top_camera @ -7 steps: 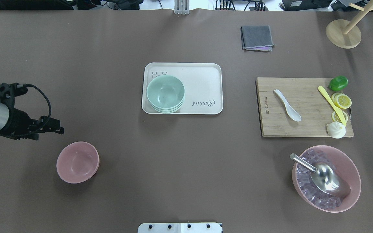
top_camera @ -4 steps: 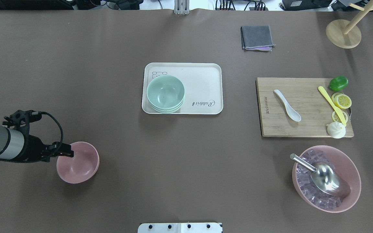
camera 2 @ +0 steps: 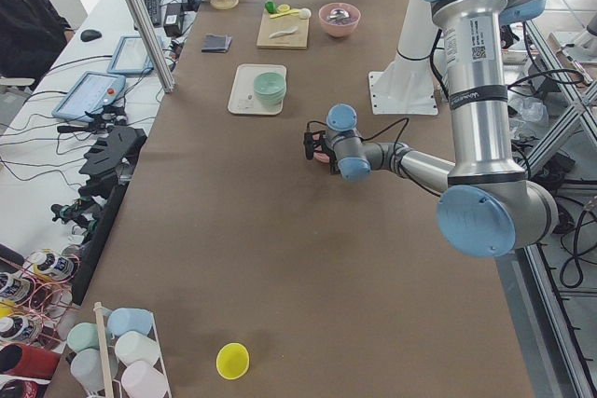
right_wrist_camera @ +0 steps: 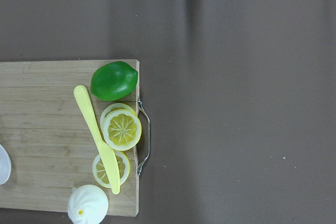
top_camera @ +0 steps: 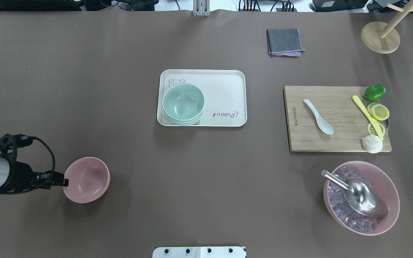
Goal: Stack pink bowl on green and place spoon
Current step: 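Move the left gripper down to the rim of the pink bowl, then close the left gripper on the pink bowl rim, then lift the pink bowl with left gripper while right reaches for white spoon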
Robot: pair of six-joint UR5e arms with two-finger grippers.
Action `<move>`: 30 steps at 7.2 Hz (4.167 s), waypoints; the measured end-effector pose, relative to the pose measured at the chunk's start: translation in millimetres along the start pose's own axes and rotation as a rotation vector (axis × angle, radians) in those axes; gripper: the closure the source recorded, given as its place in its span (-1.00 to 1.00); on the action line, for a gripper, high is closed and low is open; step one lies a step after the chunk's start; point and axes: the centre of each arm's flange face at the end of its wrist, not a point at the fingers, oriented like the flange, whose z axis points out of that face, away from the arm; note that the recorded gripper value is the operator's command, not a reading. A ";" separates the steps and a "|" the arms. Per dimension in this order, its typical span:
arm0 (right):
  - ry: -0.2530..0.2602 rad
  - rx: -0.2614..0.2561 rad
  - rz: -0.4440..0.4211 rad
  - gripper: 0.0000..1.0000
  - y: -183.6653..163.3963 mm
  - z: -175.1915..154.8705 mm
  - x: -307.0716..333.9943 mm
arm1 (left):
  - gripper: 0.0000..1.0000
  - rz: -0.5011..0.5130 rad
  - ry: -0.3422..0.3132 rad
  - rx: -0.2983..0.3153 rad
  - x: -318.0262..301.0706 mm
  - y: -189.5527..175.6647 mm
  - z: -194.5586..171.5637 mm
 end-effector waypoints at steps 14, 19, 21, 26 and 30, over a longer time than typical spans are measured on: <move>-0.011 -0.022 0.013 -0.99 -40.8 17.6 -88.5 | 1.00 -0.101 0.134 -0.080 57.3 -59.9 -78.1; 0.072 0.005 -0.281 -0.99 -67.2 134.4 -297.0 | 1.00 -0.160 0.115 -0.044 136.9 -123.7 -96.6; 0.061 0.007 -0.358 -0.90 -60.2 181.7 -306.6 | 1.00 -0.159 0.116 -0.041 152.5 -134.2 -94.0; 0.081 -0.053 -0.407 -0.34 -38.4 233.5 -326.7 | 1.00 -0.155 0.121 -0.039 164.2 -143.1 -90.2; 0.099 -0.065 -0.399 1.00 -39.6 243.2 -320.0 | 1.00 -0.155 0.122 -0.038 167.1 -145.1 -88.8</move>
